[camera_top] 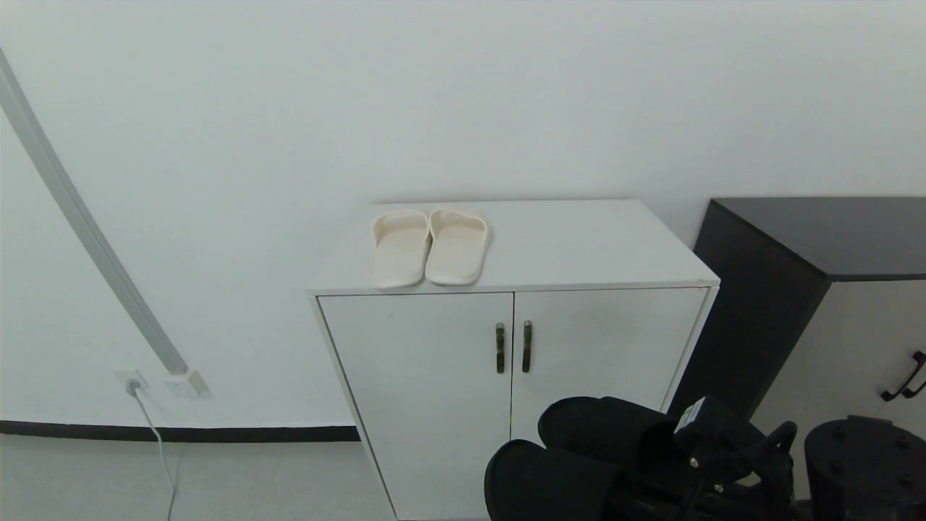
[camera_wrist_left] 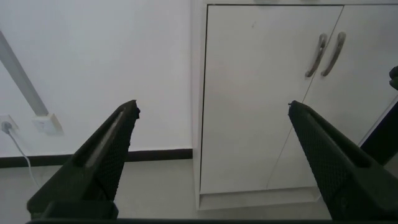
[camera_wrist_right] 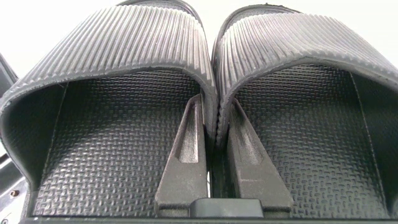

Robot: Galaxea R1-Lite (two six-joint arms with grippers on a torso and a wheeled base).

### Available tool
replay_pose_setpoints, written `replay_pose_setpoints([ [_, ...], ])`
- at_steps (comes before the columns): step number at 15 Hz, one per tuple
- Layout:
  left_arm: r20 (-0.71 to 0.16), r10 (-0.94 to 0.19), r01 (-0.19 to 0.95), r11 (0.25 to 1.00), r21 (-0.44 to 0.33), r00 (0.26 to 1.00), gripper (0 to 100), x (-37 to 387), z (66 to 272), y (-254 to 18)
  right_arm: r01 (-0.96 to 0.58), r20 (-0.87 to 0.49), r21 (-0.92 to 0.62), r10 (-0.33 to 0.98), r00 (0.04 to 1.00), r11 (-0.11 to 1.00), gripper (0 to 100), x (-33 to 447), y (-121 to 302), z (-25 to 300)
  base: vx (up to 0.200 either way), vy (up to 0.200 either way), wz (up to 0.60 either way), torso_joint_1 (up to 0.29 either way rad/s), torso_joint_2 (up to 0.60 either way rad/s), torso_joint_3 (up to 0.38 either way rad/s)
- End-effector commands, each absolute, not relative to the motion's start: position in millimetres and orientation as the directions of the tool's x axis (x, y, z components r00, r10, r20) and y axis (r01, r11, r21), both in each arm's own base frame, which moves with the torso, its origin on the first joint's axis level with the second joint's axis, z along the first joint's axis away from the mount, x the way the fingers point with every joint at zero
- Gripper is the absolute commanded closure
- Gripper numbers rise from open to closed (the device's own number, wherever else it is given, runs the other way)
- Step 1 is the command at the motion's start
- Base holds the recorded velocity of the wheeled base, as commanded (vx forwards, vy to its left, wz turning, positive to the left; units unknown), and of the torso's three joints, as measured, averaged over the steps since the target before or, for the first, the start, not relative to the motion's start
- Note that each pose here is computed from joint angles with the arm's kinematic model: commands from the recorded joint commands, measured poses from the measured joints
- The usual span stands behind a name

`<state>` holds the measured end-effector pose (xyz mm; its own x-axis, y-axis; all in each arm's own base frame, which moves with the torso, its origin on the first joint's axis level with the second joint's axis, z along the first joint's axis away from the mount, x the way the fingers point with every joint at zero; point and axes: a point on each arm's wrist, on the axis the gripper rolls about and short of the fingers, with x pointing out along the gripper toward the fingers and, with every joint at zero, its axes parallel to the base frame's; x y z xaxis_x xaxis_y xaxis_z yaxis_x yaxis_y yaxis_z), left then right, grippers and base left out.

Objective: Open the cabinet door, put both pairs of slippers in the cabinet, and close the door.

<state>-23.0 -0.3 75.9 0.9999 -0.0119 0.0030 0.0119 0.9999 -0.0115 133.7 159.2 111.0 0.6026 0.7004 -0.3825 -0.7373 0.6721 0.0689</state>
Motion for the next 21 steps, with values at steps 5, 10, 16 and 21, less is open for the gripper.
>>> replay_pose_setpoints([
  [5,0.002,-0.021,0.021,1.000,0.005,1.000,0,-22.9,75.9,-0.5,-0.737,-0.391,0.068,0.697,0.601,0.673,100,133.3,159.0,108.9,0.000,0.000,0.00,-0.199,0.52,0.322],
  [10,0.000,-0.025,0.025,1.000,0.008,1.000,0,-23.0,76.0,-0.6,-0.735,-0.408,0.067,0.690,0.597,0.675,100,131.7,156.9,105.1,0.000,0.000,0.00,-0.171,0.49,0.323],
  [16,0.000,-0.025,0.025,1.000,0.003,1.000,0,-23.0,76.0,-0.6,-0.737,-0.414,0.068,0.692,0.592,0.672,100,131.1,156.4,103.9,0.000,0.000,0.00,-0.125,0.47,0.341],
  [21,0.002,-0.023,0.023,1.000,-0.006,1.000,0,-23.0,76.2,-0.5,-0.734,-0.416,0.063,0.687,0.596,0.676,100,130.8,155.9,103.2,0.000,0.000,0.00,-0.058,0.44,0.380],
])
